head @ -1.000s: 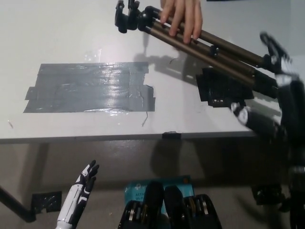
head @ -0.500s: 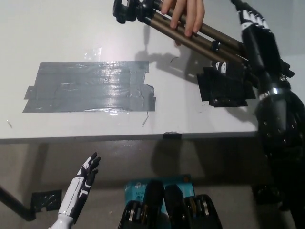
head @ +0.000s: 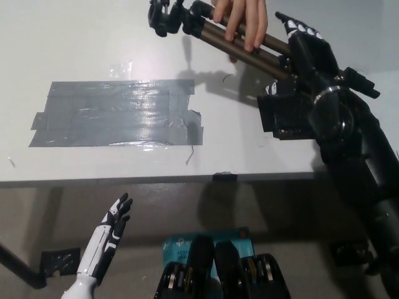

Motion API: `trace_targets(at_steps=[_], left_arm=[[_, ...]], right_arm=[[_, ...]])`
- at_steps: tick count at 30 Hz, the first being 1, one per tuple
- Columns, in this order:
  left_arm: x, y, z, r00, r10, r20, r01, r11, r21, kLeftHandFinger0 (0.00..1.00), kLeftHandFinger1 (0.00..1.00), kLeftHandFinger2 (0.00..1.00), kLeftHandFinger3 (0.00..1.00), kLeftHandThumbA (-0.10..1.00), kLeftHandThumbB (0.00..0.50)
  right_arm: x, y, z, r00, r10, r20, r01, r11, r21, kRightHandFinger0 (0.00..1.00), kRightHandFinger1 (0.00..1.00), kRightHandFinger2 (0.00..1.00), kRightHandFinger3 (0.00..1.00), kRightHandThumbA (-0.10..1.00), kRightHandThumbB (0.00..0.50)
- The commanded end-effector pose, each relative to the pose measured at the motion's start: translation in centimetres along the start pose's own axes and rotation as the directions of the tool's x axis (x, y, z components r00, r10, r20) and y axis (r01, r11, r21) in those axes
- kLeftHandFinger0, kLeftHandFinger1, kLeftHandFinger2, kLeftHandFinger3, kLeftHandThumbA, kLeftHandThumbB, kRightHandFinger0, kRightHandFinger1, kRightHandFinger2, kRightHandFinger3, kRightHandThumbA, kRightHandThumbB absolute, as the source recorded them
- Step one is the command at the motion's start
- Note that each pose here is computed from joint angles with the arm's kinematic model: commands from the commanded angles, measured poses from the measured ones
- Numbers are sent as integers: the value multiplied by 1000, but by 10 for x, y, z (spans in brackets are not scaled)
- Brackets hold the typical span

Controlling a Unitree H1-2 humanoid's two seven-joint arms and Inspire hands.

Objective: A person hands a tripod to the robot which it grabs with its right hand and places in the middle of the table in front of it

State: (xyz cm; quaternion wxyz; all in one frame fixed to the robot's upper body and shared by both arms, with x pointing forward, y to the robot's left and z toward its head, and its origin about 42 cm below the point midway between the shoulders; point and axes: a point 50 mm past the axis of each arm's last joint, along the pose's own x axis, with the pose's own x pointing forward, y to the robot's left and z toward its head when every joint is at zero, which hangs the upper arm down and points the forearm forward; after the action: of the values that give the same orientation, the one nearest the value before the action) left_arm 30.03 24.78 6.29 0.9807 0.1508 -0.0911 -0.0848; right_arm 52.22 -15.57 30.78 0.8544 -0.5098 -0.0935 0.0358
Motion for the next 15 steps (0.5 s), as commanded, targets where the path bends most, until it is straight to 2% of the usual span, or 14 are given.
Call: trace_targets(at_steps=[1,2,3,4,5,6,7,8,9,12,15], left_arm=[[7,5,8,998,1,67,-2,1000,20,955,1000,1000,1000,1000,273],[7,5,8,998,1,68,-2,1000,18,955,1000,1000,1000,1000,273],[8,5,9,998,0,69,-1,1000,19,954,1000,1000,1000,1000,273],[9,5,9,998,-1,70,0,1000,18,953,1000,1000,1000,1000,273],[10,6,9,998,-2,70,1,1000,15,946,1000,1000,1000,1000,278],[10,6,9,997,-3,71,2,1000,14,939,1000,1000,1000,1000,274],[10,6,9,997,-5,73,4,1000,12,934,1000,1000,1000,1000,268],[11,6,10,997,-7,74,6,1000,11,933,1000,1000,1000,1000,267],[11,6,9,997,-7,73,6,1000,9,930,1000,1000,1000,1000,269],[10,6,9,997,-10,72,10,1000,8,919,1000,1000,1000,1000,278],[10,7,9,997,-10,73,9,1000,7,906,1000,1000,1000,1000,282]], right_arm=[[27,-38,25,988,-143,63,146,988,-47,1000,1000,1000,1000,507,321],[29,-38,26,978,-192,75,196,980,-44,1000,1000,1000,1000,507,321],[30,-39,25,976,-202,77,205,978,-41,1000,1000,976,923,334,345],[31,-38,25,966,-246,80,249,968,-37,779,737,757,720,152,320],[32,-33,22,927,-351,128,363,928,-85,64,79,289,417,-90,229],[31,-31,20,910,-385,151,401,911,-98,3,28,361,441,-100,194],[30,-30,18,897,-409,169,429,897,-106,0,118,572,618,-100,177],[30,-29,16,890,-419,177,442,890,-116,0,169,645,709,-100,185],[30,-28,14,888,-422,184,445,889,-110,0,297,713,860,-100,185],[29,-24,8,887,-423,184,447,888,-112,0,449,798,977,-100,173],[27,-23,5,882,-433,186,457,883,-108,0,506,816,1000,-100,172]])
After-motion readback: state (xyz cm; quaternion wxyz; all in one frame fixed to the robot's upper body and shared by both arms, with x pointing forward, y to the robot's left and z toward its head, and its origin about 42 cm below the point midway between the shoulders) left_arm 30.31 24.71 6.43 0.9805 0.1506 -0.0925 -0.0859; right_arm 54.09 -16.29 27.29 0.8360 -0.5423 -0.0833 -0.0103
